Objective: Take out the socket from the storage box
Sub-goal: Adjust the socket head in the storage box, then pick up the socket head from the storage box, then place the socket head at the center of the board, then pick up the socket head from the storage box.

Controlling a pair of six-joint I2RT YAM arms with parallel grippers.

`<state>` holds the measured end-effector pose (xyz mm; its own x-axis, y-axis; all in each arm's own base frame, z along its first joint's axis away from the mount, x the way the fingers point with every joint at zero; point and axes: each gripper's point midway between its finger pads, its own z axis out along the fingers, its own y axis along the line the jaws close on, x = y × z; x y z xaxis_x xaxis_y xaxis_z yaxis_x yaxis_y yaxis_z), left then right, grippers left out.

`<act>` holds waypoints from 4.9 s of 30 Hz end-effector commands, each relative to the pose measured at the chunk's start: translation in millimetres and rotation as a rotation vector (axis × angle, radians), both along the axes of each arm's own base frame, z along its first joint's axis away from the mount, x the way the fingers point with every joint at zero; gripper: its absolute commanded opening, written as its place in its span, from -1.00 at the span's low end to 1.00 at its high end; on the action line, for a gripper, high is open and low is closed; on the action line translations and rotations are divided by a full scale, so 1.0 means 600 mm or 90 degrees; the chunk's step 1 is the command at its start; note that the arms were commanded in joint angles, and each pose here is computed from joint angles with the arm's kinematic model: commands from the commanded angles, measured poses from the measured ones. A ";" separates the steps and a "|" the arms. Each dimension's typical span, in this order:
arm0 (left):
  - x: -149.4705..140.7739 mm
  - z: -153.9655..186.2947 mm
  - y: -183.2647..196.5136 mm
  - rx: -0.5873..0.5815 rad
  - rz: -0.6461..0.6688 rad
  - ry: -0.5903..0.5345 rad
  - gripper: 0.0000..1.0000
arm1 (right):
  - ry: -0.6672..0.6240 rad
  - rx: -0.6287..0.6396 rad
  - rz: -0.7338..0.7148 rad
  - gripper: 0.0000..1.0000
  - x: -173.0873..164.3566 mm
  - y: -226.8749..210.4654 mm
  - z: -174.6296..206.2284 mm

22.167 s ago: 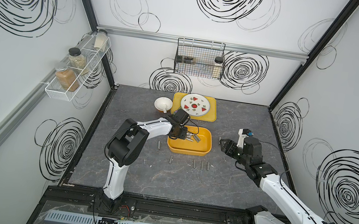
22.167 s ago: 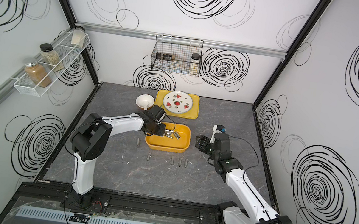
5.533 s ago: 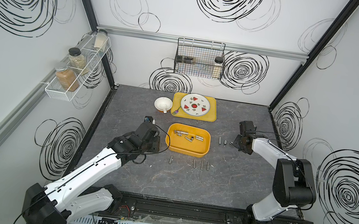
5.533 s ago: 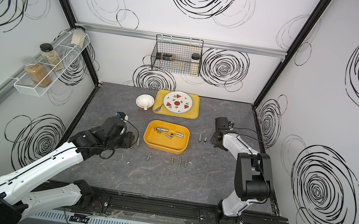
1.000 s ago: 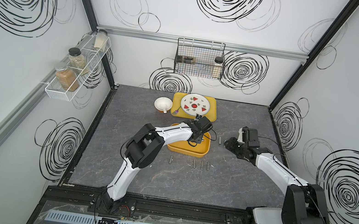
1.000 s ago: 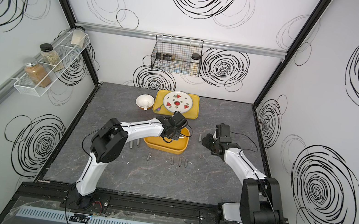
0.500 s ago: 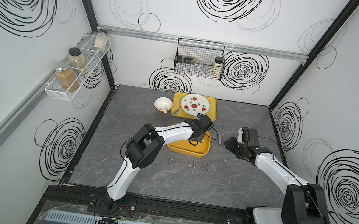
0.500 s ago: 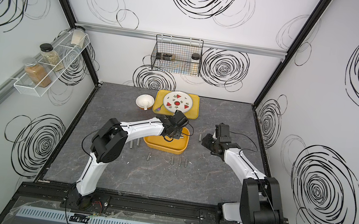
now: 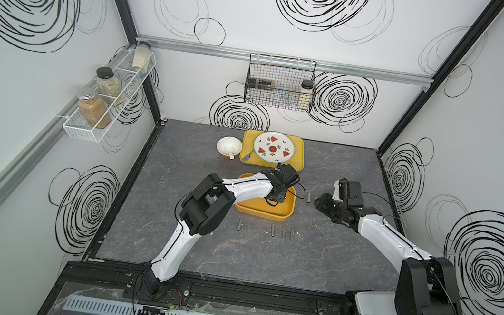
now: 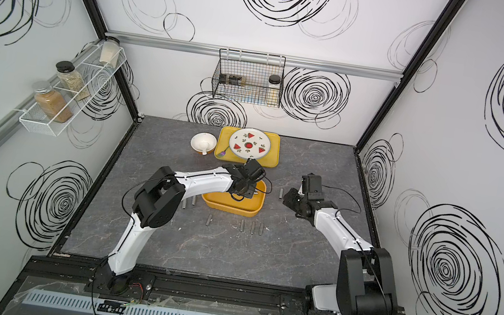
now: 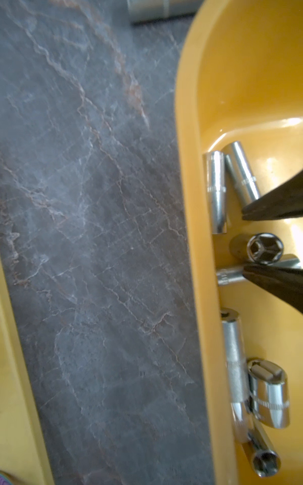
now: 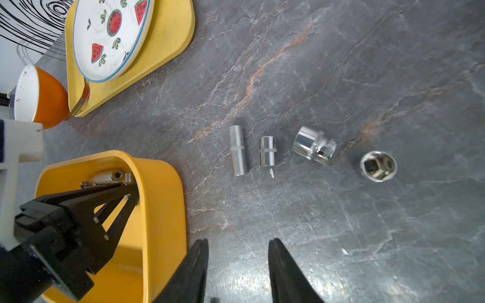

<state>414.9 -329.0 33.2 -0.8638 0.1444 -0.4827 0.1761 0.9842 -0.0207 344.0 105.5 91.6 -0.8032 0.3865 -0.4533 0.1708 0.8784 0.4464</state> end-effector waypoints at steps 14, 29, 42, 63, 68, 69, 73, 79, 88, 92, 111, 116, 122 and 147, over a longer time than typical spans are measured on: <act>0.019 0.014 0.000 -0.009 0.002 -0.016 -0.64 | -0.013 0.000 0.012 -0.16 0.014 0.010 0.011; -0.018 0.136 0.037 -0.044 0.022 -0.075 -0.68 | -0.019 0.009 0.016 -0.17 0.013 0.014 0.017; -0.114 0.178 0.324 -0.082 0.268 -0.155 -0.67 | -0.018 0.012 0.019 -0.17 0.014 0.019 0.017; -0.172 0.015 0.441 -0.048 0.379 -0.046 -0.67 | -0.013 0.006 0.027 -0.17 0.013 0.023 0.016; -0.178 -0.002 0.436 -0.045 0.370 -0.024 -0.59 | -0.014 0.005 0.027 -0.17 0.013 0.024 0.016; -0.178 -0.003 0.436 -0.043 0.370 -0.023 -0.57 | -0.014 0.006 0.026 -0.17 0.013 0.024 0.016; -0.180 -0.009 0.434 -0.040 0.366 -0.015 -0.54 | -0.012 0.007 0.027 -0.17 0.012 0.024 0.016; -0.180 -0.007 0.431 -0.040 0.362 -0.018 -0.34 | -0.014 0.005 0.029 -0.16 0.012 0.024 0.017; -0.173 0.049 0.411 -0.068 0.348 -0.058 -0.04 | -0.031 -0.006 0.027 -0.15 0.017 0.020 0.033; -0.172 0.118 0.371 -0.109 0.308 -0.092 0.01 | -0.076 -0.005 0.051 -0.17 0.023 0.038 0.072; -0.258 0.276 0.352 -0.155 0.134 -0.146 0.18 | -0.096 -0.150 0.428 -0.21 0.038 0.346 0.053; -0.254 0.290 0.361 -0.179 0.140 -0.177 0.18 | -0.085 -0.205 0.465 -0.21 0.056 0.377 0.028; -0.247 0.304 0.387 -0.204 0.170 -0.204 0.19 | -0.072 -0.249 0.513 -0.21 0.085 0.401 -0.011; -0.241 0.291 0.383 -0.211 0.160 -0.184 0.23 | -0.030 -0.410 0.551 -0.35 0.135 0.382 -0.098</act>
